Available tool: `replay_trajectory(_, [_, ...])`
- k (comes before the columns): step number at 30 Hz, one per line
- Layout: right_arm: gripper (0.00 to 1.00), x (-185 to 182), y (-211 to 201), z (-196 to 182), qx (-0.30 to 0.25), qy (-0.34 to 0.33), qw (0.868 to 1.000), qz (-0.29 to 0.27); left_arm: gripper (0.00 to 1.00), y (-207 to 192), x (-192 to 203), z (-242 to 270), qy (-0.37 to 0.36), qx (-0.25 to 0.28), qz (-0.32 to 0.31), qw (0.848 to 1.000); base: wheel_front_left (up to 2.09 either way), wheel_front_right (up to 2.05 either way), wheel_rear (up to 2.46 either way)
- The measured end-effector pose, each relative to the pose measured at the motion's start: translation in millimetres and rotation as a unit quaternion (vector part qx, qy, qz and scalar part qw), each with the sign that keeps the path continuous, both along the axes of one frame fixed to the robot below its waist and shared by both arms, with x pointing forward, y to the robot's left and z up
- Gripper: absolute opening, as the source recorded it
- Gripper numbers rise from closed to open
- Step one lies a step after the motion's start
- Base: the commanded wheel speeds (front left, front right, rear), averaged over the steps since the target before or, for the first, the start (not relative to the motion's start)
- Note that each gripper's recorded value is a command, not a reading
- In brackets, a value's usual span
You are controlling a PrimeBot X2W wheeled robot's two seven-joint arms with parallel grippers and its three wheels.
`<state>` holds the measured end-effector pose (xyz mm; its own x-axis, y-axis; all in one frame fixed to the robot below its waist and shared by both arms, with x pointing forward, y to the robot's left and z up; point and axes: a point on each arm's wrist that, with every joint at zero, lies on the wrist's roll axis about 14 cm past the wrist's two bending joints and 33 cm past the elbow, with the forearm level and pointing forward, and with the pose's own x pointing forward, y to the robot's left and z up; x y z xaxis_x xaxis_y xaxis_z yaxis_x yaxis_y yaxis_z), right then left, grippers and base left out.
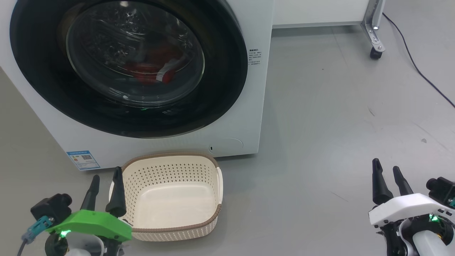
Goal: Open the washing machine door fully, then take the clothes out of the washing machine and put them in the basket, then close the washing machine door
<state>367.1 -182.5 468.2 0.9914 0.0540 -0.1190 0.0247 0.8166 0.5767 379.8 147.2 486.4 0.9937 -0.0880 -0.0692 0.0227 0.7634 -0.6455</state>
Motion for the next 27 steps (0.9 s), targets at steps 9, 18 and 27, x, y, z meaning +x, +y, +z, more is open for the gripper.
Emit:
replay_trajectory(9, [1.0, -0.2, 11.1, 4.9, -0.06, -0.017, 0.998, 0.016, 1.0, -11.4, -2.0, 1.6, -0.016, 0.069, -0.017, 0.997, 0.0, 0.0, 0.0])
replay_trajectory(18, [1.0, -1.4, 22.1, 9.1, -0.114, -0.036, 0.992, 0.031, 1.0, -18.7, -4.2, -0.4, -0.027, 0.131, -0.025, 0.991, 0.0, 0.0, 0.0])
replay_trajectory(27, [1.0, -2.8, 36.4, 14.2, -0.162, -0.06, 0.984, 0.05, 1.0, -27.9, -6.0, -0.2, -0.045, 0.183, -0.036, 0.981, 0.0, 0.0, 0.0])
